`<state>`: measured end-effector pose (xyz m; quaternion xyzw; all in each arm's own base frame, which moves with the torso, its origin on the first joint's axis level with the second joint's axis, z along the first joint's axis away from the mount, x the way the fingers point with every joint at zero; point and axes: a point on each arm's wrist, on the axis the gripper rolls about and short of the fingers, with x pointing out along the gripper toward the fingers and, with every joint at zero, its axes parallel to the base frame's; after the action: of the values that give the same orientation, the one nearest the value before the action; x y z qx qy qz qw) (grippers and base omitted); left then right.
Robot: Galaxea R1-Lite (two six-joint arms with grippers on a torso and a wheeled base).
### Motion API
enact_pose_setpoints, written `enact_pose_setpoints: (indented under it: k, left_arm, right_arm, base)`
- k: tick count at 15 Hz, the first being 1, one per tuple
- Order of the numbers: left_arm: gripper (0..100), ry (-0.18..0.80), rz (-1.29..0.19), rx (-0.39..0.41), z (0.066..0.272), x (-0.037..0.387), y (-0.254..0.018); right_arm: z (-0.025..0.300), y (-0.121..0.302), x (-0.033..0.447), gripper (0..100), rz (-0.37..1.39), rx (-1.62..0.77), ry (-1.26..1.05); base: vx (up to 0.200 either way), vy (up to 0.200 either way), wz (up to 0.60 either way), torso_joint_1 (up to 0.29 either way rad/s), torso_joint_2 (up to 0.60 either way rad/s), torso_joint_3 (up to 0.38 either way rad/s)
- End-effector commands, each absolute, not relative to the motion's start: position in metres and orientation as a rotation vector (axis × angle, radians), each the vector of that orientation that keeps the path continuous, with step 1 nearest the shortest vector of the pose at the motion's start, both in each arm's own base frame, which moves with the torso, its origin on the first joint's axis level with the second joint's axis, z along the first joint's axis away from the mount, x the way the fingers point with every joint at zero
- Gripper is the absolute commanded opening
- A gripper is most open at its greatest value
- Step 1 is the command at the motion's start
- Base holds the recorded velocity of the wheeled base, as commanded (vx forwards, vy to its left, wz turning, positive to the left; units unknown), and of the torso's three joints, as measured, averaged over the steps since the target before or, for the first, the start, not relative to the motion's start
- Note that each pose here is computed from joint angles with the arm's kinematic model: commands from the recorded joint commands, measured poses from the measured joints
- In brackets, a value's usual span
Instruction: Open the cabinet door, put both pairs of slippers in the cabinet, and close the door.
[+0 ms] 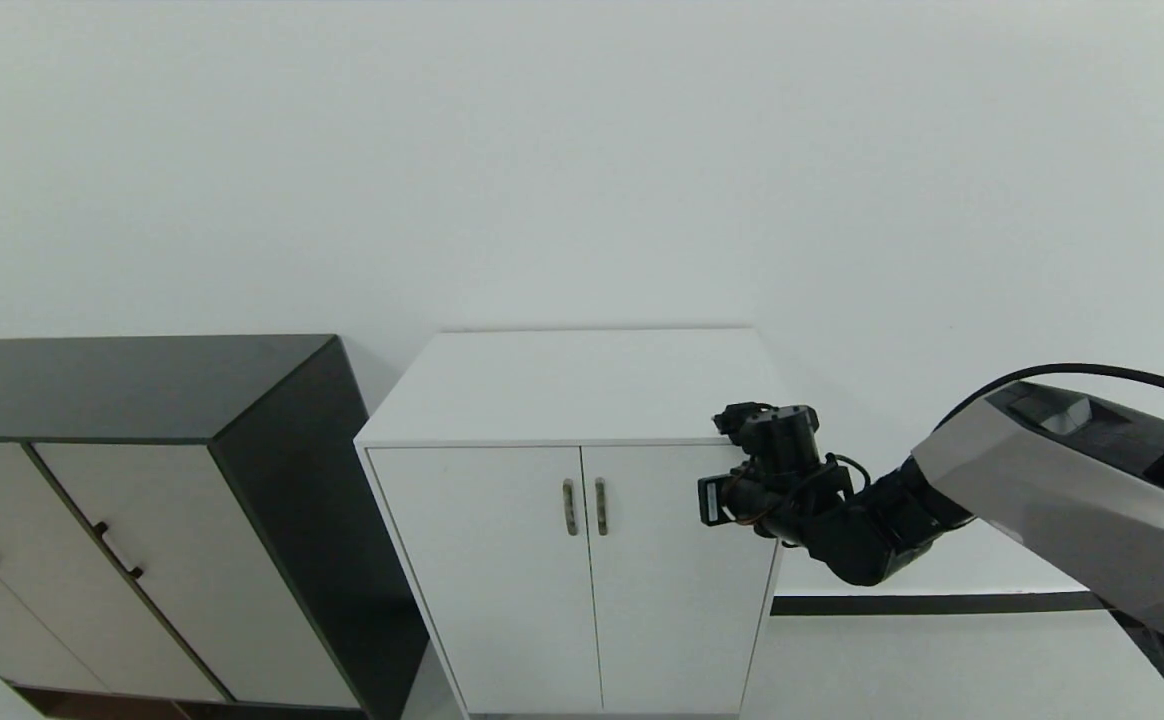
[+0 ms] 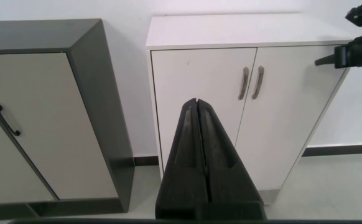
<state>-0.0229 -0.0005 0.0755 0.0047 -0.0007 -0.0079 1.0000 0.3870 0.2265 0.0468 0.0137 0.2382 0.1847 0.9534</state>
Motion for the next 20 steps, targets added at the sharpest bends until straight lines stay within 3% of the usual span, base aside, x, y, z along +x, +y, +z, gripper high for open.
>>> enact_pose_setpoints:
  k: [1,9,14,20]
  left_arm:
    - [0,0.000,-0.015,0.009,0.075,-0.023,0.000]
    - [0,0.000,-0.015,0.009,0.075,-0.023,0.000]
    - [0,0.000,-0.015,0.009,0.075,-0.023,0.000]
    - [0,0.000,-0.015,0.009,0.075,-0.023,0.000]
  right_arm:
    - [0.067,0.215,0.364,0,0.384,0.038,0.451]
    - [0.094,0.131,0.288,0,0.288,0.054,0.433]
    - [0.083,0.060,0.226,0,0.174,-0.017,0.543]
    - [0.060,0.035,0.159,0,0.200,-0.150,0.685]
  base:
    - [0.000,0.000,0.00,0.000,0.00,0.000]
    - [0.000,0.000,0.00,0.000,0.00,0.000]
    - [0.000,0.000,0.00,0.000,0.00,0.000]
    - [0.000,0.000,0.00,0.000,0.00,0.000]
